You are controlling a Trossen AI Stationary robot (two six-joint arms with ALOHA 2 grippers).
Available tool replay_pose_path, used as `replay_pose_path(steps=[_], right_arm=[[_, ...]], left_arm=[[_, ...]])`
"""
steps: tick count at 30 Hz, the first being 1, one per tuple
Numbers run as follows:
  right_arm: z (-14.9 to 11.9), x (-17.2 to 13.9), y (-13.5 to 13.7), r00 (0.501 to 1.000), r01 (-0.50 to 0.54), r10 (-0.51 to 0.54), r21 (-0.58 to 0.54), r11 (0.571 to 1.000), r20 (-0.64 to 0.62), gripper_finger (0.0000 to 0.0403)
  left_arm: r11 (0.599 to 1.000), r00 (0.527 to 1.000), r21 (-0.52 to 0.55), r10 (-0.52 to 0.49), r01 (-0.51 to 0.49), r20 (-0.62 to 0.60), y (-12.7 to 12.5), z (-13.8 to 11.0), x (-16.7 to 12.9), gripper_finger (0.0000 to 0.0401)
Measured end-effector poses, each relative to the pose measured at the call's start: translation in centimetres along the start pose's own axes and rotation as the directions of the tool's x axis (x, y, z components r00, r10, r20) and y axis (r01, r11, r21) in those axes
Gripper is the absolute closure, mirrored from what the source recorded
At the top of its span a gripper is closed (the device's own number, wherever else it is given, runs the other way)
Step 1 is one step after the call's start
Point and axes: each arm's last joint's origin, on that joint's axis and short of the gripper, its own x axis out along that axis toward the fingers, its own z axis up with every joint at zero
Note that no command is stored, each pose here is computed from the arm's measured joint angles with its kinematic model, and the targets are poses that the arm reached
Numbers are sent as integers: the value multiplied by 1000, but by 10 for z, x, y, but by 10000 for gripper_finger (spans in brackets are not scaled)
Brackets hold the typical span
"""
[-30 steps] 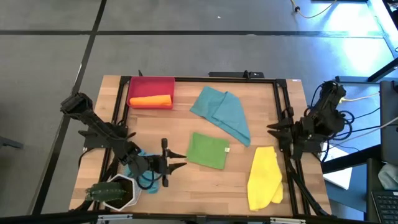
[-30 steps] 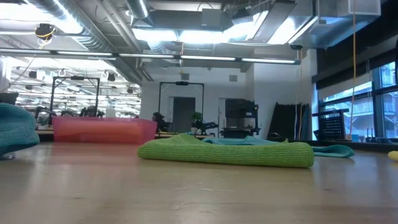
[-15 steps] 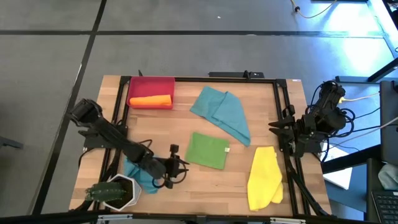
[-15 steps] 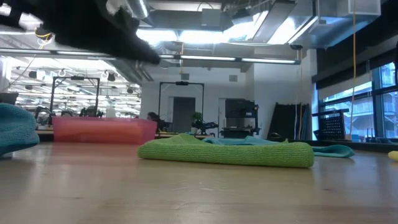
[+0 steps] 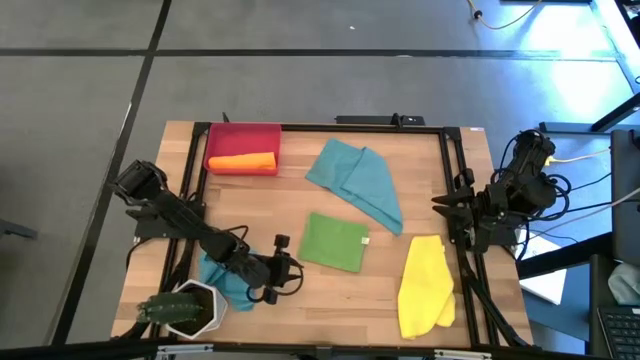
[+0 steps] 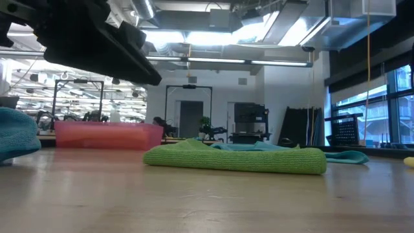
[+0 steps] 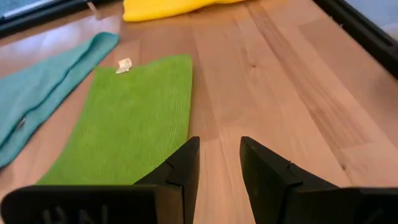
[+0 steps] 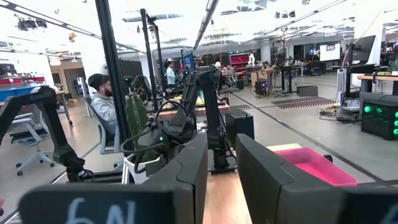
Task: Roll microfiber towels into tight, uniform cylinder then place into a basket
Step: Roll the green microfiber towel
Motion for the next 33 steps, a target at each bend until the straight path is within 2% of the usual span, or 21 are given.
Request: replay_pose_path(steps=[7, 11, 16, 22, 33], right_arm=[[0, 0, 0, 1000, 0, 0, 0, 1000, 0, 317], [0, 0, 0, 1000, 0, 0, 0, 1000, 0, 317], [0, 0, 0, 1000, 0, 0, 0, 1000, 0, 317], [0, 0, 0, 1000, 0, 0, 0, 1000, 0, 317], [0, 0, 0, 1000, 0, 0, 0, 1000, 0, 317]], left_arm=[[1000, 998, -19, 9, -10, -70, 4, -8, 6, 296], [1000, 981, 11, 16, -14, -191, 4, -6, 25, 296], [996, 923, 86, 54, -23, -381, 3, 0, 47, 296], [996, 917, 86, 67, -36, -392, 7, 10, 54, 296], [995, 906, 93, 77, -42, -415, 12, 9, 52, 296]])
